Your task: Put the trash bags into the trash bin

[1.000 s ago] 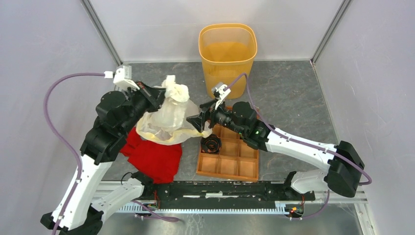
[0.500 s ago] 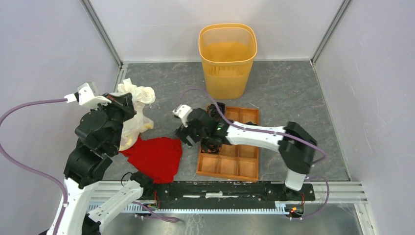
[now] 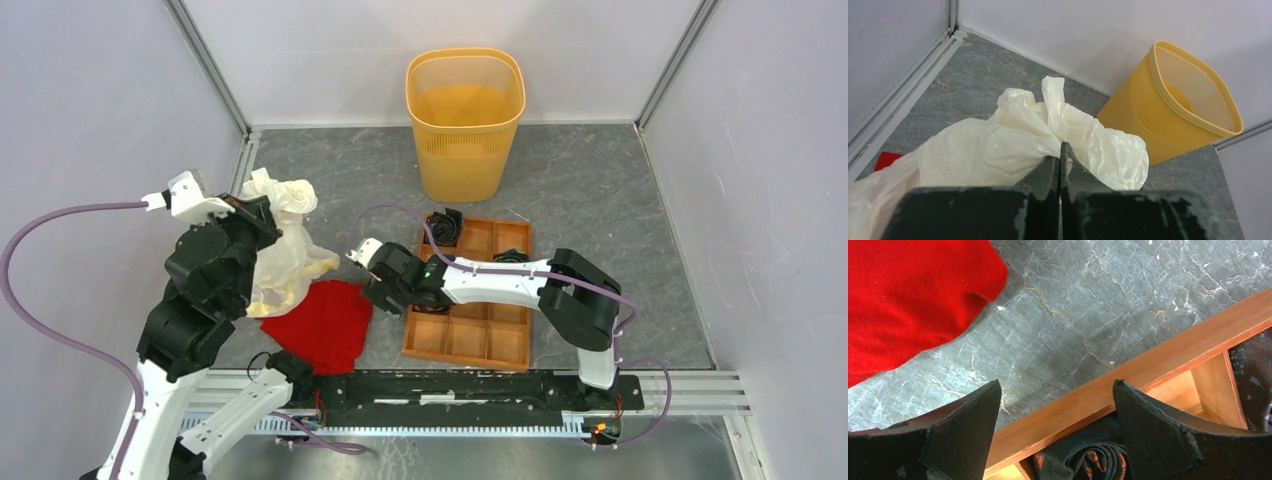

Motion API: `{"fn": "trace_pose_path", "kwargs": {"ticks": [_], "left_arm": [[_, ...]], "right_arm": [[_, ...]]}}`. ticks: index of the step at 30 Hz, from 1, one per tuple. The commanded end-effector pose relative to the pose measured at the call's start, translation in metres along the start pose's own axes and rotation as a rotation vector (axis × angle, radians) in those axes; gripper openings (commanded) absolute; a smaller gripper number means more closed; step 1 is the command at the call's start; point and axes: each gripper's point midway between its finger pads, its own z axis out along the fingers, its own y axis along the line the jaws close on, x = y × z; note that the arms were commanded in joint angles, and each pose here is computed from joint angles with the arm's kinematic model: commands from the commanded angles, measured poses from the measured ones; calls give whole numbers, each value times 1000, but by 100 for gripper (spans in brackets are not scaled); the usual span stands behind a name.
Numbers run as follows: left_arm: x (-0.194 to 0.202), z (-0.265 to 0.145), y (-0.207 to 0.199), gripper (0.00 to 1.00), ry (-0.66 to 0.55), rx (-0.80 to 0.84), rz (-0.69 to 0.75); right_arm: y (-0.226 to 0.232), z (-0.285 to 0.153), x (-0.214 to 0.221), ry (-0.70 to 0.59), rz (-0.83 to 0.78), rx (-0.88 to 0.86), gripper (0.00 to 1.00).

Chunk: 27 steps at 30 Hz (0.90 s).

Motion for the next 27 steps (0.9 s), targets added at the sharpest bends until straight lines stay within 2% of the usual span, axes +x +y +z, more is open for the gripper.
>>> {"fn": "trace_pose_path", "kwargs": {"ticks": [1,11,18,23,27], "left_arm": [[0,3,-4,2,-6,14,17],[5,4,-13,2,23,54,3],[24,12,-40,2,116,156,21],[40,18,-65,2,195,243,25],[54,24,-87,2,256,313,14]], "right_arm": [[-23,-5,19,48,5,87,90],[-86,-22,68,108,54,283,91],[-139,-45,106,113,156,375,91],[-162,-60,104,75,194,418,93],[-162,-73,72,-6,205,378,91]]}}
